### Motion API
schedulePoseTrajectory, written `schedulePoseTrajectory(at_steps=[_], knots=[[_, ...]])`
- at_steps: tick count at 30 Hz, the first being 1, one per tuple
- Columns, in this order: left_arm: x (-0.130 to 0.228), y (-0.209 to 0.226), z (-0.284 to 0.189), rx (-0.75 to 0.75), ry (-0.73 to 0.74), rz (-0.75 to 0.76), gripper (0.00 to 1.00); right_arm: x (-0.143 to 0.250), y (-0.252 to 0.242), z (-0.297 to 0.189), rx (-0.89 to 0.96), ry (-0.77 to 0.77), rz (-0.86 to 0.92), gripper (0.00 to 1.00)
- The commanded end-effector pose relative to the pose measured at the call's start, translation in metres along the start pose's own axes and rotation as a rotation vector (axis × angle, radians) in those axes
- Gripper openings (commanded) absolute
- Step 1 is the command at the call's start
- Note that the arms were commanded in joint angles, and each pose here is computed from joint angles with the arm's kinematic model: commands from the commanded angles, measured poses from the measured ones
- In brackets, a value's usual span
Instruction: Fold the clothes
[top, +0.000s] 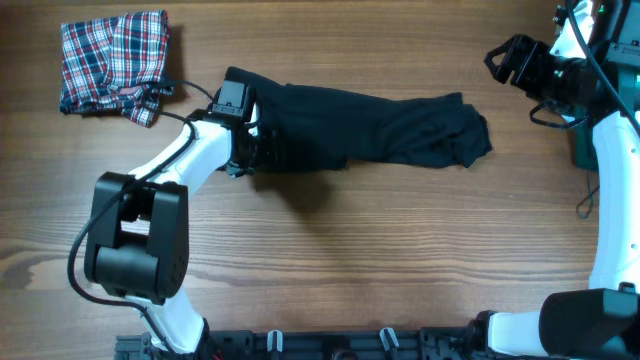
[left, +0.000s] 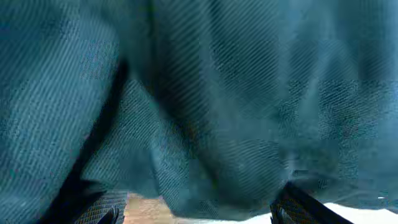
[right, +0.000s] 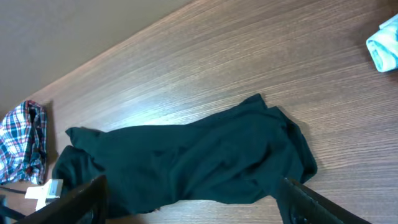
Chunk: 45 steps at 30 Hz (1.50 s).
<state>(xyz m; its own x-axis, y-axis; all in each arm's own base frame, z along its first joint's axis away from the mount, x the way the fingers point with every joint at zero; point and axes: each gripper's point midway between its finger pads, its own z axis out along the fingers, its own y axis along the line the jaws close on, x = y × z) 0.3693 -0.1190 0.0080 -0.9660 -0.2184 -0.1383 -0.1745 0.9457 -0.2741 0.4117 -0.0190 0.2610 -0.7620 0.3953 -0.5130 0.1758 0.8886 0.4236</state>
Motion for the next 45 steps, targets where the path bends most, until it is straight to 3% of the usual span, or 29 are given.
schedulePoseTrajectory(at_steps=[1,9,11,14,16,22,33,45], knots=[[0.007,-0.007,0.007,0.058,0.039,0.032,0.72,-0.004,0.002,-0.004,0.001,-0.015,-0.027,0.86],[0.022,-0.03,0.01,0.1,0.073,0.086,0.61,-0.007,0.003,-0.004,-0.001,-0.024,-0.031,0.86],[0.022,-0.035,0.01,0.106,0.067,0.104,0.49,-0.007,0.003,-0.004,-0.001,-0.024,-0.038,0.86],[0.024,-0.035,0.01,0.105,0.072,0.104,0.16,-0.007,0.003,-0.004,-0.001,-0.025,-0.039,0.86],[0.026,-0.033,0.01,0.1,0.082,0.101,0.05,-0.007,0.003,-0.004,-0.001,-0.024,-0.038,0.86],[0.039,-0.028,0.002,0.075,0.132,0.087,0.04,-0.006,0.003,-0.004,0.0,-0.02,-0.036,0.86],[0.049,-0.047,-0.105,0.14,0.041,0.054,0.04,-0.001,0.008,-0.002,-0.006,-0.003,-0.044,0.86],[0.106,-0.049,-0.122,0.191,0.283,-0.037,0.04,0.005,0.008,-0.002,-0.002,0.018,-0.038,0.86]])
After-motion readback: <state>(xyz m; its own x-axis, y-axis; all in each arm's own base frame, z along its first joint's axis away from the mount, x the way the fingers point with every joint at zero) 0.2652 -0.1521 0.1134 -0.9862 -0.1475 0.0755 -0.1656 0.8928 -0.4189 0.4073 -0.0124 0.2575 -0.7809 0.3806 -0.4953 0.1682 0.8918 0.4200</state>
